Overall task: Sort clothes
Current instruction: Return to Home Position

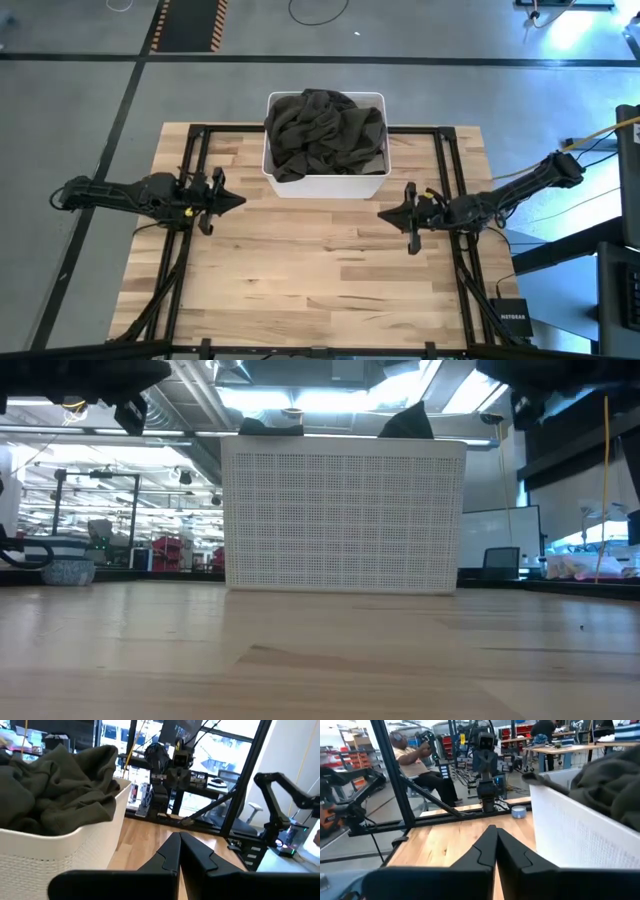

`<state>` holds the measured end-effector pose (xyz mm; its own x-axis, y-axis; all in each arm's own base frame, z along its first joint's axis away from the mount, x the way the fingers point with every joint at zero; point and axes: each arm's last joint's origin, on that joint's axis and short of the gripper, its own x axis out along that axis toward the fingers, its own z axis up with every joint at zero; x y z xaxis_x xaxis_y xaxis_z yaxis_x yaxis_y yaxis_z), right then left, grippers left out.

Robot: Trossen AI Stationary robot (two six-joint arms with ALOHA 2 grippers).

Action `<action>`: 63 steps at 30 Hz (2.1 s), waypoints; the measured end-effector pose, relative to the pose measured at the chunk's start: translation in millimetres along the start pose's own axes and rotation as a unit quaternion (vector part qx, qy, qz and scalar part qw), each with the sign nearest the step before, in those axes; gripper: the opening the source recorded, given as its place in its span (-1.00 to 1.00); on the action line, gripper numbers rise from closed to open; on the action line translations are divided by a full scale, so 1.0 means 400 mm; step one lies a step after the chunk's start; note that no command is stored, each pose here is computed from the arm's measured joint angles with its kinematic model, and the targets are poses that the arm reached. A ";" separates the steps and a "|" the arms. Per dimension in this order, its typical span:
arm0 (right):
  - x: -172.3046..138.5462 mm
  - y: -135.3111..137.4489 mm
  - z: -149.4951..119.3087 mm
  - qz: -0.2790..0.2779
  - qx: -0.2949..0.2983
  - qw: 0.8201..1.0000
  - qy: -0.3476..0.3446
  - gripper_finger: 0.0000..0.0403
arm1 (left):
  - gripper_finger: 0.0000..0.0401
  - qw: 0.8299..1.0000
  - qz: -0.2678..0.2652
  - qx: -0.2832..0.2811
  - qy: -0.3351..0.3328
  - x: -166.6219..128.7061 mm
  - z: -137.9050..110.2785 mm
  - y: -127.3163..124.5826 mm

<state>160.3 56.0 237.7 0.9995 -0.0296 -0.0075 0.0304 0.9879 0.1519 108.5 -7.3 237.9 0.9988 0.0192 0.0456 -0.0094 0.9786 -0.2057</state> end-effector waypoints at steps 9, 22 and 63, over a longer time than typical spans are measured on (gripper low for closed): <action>-0.020 -0.024 -0.087 0.001 0.014 1.000 -0.003 -0.92 | -1.00 1.000 -0.005 0.017 0.018 0.002 -0.009 -0.003; -0.036 -0.080 -0.091 0.036 0.022 0.998 -0.037 -0.97 | -1.00 0.999 -0.020 0.023 -0.021 -0.026 -0.085 0.012; -0.087 -0.160 -0.142 0.005 0.016 1.000 -0.024 -0.94 | -0.99 0.997 -0.044 0.046 -0.051 -0.038 -0.137 0.028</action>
<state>123.2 2.3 172.2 0.9988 -0.0268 0.0411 0.0188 0.9830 0.1828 95.8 -7.9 181.3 0.9859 -0.0523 0.1588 0.0697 0.9919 -0.1062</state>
